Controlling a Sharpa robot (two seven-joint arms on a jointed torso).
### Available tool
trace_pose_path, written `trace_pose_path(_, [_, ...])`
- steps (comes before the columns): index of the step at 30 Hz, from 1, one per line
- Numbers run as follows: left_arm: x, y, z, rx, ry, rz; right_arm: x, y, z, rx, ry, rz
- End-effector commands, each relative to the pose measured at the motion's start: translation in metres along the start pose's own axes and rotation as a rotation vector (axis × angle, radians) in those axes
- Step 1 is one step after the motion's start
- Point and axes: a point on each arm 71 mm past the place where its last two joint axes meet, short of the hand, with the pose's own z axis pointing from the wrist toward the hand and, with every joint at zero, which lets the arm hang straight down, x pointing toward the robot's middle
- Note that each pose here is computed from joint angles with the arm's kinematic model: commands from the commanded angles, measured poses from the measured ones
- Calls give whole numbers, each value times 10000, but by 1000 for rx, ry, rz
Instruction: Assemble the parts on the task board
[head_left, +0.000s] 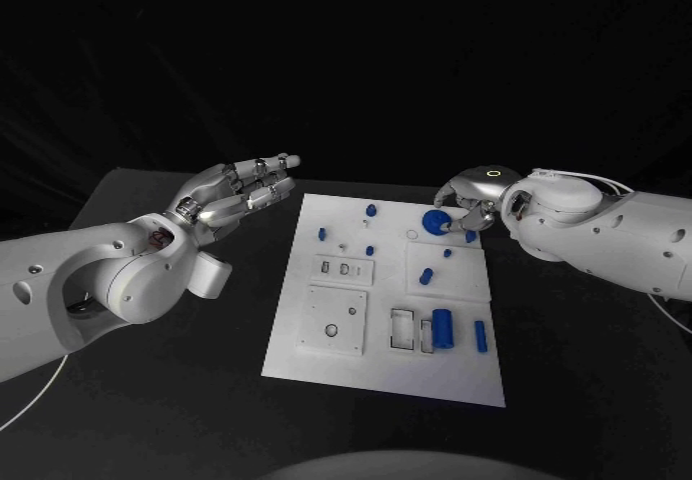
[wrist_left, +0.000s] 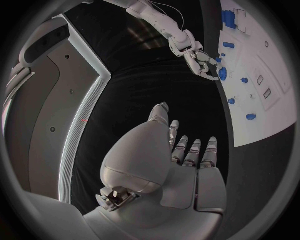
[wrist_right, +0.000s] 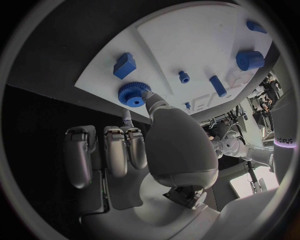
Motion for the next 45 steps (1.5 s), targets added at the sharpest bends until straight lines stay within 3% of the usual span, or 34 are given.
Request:
trace_pose_path(1, [35, -19, 7, 22, 29, -2, 28, -5, 9, 10, 21, -17])
trace_pose_path(24, [32, -18, 6, 23, 31, -2, 149, 36, 78, 1, 57, -9])
trace_pose_path(31, [23, -15, 5, 20, 29, -1, 144, 34, 75, -3, 37, -5])
trace_pose_path(37, [11, -12, -3, 16, 26, 0, 89, 75, 42, -19, -3, 3])
trace_pose_path(45, [3, -8, -9, 9, 24, 0, -163, 223, 24, -65, -62, 3])
